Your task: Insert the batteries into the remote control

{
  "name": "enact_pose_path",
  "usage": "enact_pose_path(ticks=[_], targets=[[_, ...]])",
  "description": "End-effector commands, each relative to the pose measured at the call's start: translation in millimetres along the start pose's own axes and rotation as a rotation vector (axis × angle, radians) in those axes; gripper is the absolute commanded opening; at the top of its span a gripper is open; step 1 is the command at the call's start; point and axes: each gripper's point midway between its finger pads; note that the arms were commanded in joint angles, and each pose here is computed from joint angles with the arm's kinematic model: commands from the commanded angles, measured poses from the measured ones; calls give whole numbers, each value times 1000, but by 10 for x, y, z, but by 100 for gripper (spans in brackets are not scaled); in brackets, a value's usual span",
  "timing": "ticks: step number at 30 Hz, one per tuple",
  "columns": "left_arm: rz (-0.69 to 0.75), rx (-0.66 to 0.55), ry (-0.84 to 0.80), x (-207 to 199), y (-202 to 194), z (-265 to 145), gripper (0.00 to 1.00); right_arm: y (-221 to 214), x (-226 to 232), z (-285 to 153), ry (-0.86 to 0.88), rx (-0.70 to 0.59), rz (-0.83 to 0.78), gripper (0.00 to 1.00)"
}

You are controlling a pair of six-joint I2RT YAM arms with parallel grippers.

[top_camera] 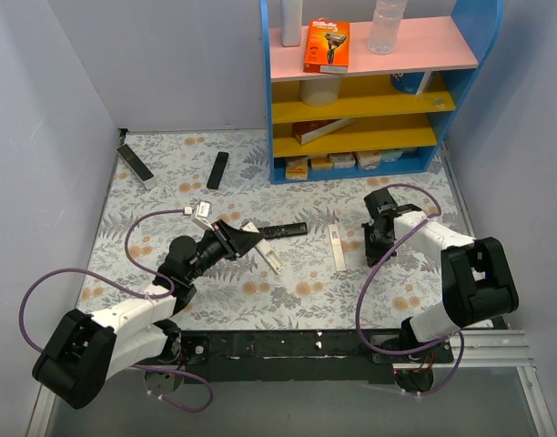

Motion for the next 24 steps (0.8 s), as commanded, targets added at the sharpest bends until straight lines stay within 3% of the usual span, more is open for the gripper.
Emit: enact_pose_path(ticks=[1, 6, 11, 17, 24], targets=[[31, -17, -85, -227, 134, 71, 0, 67, 255, -322, 69, -17, -116, 1], [28, 6, -98, -240, 115, 133, 0, 205, 859, -836, 233, -108, -267, 1], [22, 31, -139, -289, 92, 214, 0, 36, 1432, -1284, 397, -120, -414, 1], [28, 63, -172, -312, 57, 310, 0, -118, 1833, -1685, 484, -127, -537, 1], [15, 74, -139, -231, 65, 428, 0, -314, 2071, -1815, 510, -80, -615, 1]])
Point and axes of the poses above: each gripper's point midway between its finger pads, its own z axis out along the fingers, its own x axis along the line the jaws close on, y = z × x, and after that the axes turned 6 degrees about z, right-handed
